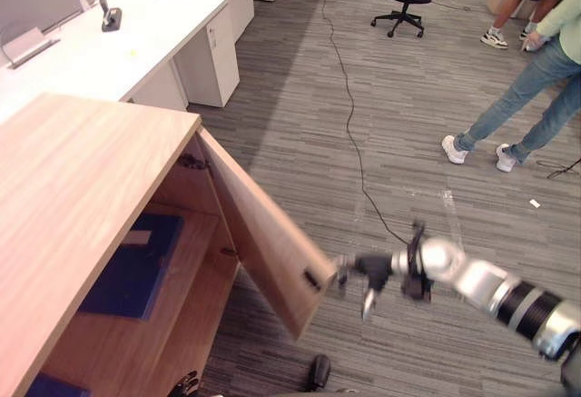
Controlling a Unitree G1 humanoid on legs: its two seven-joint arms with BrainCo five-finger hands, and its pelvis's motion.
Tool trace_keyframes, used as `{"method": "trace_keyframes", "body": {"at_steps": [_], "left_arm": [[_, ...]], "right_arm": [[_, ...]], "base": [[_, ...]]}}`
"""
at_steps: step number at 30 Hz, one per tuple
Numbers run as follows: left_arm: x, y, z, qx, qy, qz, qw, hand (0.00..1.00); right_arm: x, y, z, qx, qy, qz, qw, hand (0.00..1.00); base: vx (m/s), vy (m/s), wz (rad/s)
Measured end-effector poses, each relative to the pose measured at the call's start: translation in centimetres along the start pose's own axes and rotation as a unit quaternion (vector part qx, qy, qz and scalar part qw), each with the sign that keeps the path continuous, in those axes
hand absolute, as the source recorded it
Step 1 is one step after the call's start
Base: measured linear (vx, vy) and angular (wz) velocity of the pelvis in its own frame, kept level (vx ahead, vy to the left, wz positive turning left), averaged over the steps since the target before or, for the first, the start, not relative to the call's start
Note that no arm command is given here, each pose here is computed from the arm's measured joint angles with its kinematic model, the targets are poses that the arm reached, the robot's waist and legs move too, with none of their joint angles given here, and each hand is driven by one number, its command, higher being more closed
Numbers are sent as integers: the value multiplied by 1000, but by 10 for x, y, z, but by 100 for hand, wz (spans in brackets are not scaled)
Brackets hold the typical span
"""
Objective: Walk over to the cabinet, pick up the folder, carry it to the office cabinet, place the folder inside the office cabinet, then close the office cabinet door
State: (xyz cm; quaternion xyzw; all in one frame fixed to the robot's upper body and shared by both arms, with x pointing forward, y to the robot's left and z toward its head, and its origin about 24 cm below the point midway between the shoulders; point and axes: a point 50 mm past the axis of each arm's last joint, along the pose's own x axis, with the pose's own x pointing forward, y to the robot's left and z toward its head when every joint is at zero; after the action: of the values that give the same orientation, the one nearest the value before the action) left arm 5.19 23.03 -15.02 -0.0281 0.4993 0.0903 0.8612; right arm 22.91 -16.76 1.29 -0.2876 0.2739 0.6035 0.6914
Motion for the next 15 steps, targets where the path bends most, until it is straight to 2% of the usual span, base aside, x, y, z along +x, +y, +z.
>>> {"method": "trace_keyframes", "body": {"at_steps": [3, 7, 15], "left_arm": [[-2, 6, -4, -17, 7, 14, 1000, 0], [-3, 9, -8, -26, 15, 20, 999, 0], [-6, 23, -13, -45, 28, 45, 998, 0]], "right_arm": [[18, 40, -14, 40, 3, 88, 995, 0], [8, 43, -9, 32, -6, 90, 995, 0], [1, 75, -22, 54, 1, 121, 991, 0]], "base": [[119, 86, 18], [32, -10, -12], [34, 8, 6]]}}
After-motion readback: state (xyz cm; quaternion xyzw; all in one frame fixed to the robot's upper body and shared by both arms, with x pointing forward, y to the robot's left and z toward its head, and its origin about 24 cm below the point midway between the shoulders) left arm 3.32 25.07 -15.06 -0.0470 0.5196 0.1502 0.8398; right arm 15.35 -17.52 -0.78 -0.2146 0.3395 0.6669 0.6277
